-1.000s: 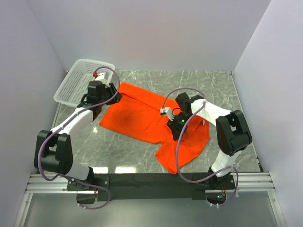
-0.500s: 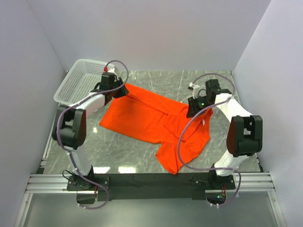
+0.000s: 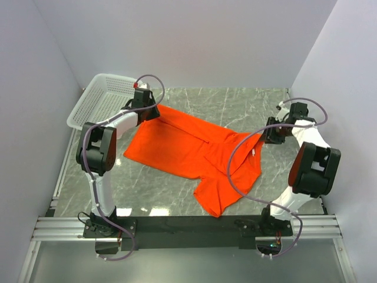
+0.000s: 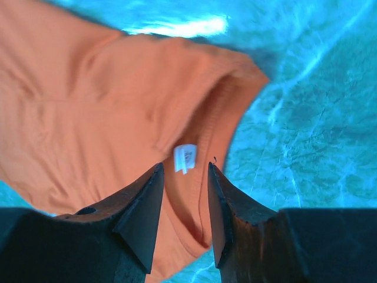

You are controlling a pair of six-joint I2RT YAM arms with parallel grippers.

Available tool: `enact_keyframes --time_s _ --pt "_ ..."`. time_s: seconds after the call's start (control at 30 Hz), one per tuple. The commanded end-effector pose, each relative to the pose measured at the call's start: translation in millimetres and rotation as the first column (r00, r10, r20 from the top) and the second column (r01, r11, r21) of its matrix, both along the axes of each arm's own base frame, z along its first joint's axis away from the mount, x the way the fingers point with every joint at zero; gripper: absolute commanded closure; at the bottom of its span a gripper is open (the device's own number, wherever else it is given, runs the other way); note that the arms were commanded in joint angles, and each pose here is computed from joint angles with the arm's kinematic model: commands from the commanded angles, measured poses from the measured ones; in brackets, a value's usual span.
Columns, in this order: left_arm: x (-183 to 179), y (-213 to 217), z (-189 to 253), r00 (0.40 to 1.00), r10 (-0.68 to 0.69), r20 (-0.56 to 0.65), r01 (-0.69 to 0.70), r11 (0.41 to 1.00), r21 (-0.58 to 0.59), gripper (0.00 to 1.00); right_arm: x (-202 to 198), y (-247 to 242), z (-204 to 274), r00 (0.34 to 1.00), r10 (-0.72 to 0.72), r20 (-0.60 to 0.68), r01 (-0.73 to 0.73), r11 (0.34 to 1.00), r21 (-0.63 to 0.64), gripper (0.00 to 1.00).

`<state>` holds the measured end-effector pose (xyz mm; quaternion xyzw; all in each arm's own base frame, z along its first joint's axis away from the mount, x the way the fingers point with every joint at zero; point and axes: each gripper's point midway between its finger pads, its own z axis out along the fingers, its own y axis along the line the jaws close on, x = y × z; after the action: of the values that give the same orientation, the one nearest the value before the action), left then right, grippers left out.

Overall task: Fold and stack the t-shirts
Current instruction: Fold the tshirt

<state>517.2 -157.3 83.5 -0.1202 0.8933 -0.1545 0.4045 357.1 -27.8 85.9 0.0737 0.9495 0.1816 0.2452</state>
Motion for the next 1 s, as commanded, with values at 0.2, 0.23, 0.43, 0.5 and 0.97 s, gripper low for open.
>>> enact_keyframes --time_s 0.2,0.23,0.43,0.5,0.97 --pt "31.9 -2.9 15.7 0.998 0.002 0.063 -0.003 1.000 0.012 0.66 31.3 -4.1 -19.3 0.992 -0.107 -0.065 0.115 0.985 0.125 0.56" --pt "35.0 -3.7 17.3 0.998 0.002 0.069 -0.003 1.000 0.010 0.66 33.8 -2.6 -18.0 0.993 -0.102 -0.060 0.110 0.984 0.137 0.56" --pt "48.0 -7.3 25.3 0.996 0.004 0.093 -0.003 1.000 -0.003 0.65 41.0 4.9 -8.2 0.996 -0.087 -0.036 0.092 0.976 0.197 0.58" --pt "50.8 -7.3 22.4 0.996 0.008 0.084 -0.008 1.000 -0.005 0.65 41.7 7.9 -5.0 0.997 -0.073 -0.028 0.077 0.974 0.215 0.58" --pt "72.4 -9.1 4.2 0.997 0.049 0.054 -0.046 0.997 -0.063 0.64 44.4 -2.3 -22.3 0.986 -0.138 -0.093 0.153 0.973 0.172 0.58"
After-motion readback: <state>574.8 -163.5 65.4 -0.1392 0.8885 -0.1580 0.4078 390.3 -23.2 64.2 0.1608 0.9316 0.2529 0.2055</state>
